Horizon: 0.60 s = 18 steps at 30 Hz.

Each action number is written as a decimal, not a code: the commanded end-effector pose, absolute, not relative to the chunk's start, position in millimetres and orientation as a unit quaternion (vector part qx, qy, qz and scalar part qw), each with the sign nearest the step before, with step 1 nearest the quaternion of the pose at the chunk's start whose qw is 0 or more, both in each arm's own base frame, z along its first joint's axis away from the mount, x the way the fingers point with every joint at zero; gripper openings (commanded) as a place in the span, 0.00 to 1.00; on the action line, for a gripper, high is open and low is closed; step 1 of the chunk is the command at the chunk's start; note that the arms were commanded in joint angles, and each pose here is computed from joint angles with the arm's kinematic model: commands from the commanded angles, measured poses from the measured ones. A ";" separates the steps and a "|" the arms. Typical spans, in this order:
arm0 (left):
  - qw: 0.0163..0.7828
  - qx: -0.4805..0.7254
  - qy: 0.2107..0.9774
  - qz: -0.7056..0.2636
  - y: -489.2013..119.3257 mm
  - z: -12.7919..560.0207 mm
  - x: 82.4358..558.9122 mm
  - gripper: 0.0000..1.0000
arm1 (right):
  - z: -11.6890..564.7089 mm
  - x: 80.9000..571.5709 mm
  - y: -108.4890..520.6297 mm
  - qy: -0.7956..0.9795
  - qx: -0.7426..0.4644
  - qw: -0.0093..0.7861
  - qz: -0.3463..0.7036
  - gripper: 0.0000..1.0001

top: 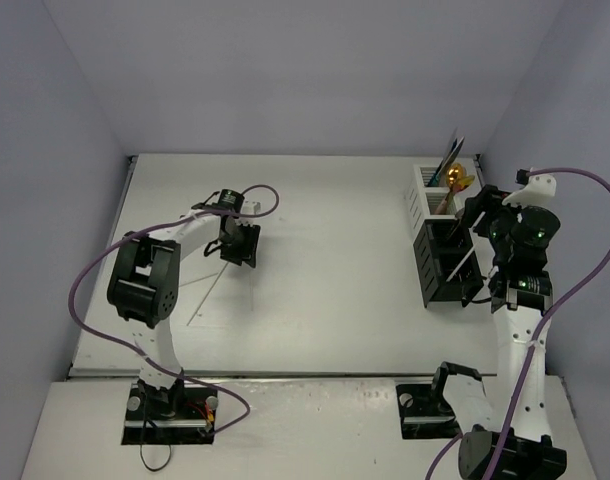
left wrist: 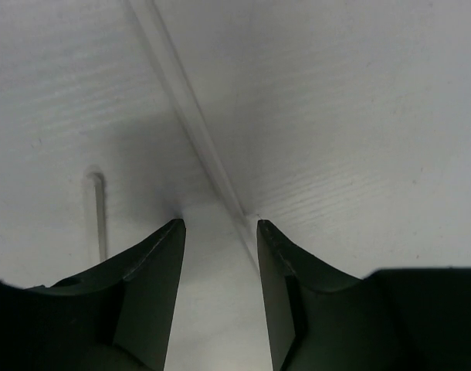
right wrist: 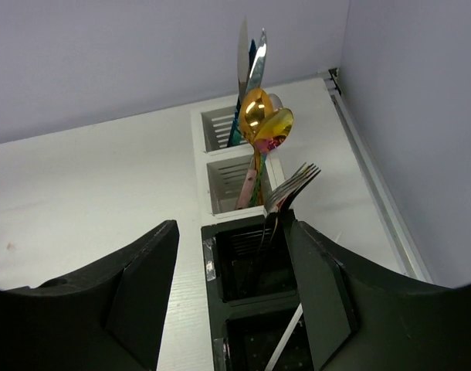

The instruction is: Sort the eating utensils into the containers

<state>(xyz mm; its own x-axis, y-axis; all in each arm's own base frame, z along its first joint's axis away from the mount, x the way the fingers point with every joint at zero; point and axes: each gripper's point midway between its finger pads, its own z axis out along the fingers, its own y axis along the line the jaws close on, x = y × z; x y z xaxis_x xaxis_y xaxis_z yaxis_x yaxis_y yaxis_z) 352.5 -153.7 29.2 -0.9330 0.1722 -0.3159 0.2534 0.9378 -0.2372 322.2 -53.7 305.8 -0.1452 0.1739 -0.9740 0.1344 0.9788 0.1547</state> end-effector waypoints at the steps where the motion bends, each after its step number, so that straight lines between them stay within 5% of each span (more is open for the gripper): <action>1: 0.165 0.099 0.980 -0.056 -146.1 22.7 370.2 0.37 | 357.9 322.7 -47.8 0.714 0.049 0.698 0.007 0.57; 9: 0.123 0.077 0.988 0.048 -122.2 -19.5 376.9 0.25 | 384.2 319.8 -40.2 0.696 -0.017 0.718 -0.015 0.56; 12: 0.119 0.078 0.989 0.044 -125.2 -21.9 377.7 0.21 | 389.1 318.2 -35.0 0.691 -0.042 0.722 -0.015 0.54; 16: 0.106 0.091 0.990 -0.004 -143.7 -17.5 378.4 0.00 | 399.8 314.7 0.9 0.668 -0.165 0.726 0.018 0.49; 18: 0.112 0.096 0.988 -0.043 -158.8 -2.3 381.3 0.00 | 400.7 314.1 13.6 0.656 -0.212 0.724 0.026 0.50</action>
<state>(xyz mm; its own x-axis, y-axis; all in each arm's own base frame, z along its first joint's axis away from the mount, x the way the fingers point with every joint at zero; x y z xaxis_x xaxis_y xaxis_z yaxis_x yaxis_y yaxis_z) 407.0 -156.5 24.2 -0.9165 0.1705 -0.3620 0.1872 0.9823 -0.0113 318.4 -22.3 355.0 -0.0565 -0.0823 -0.9950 -0.1210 0.9898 -0.0750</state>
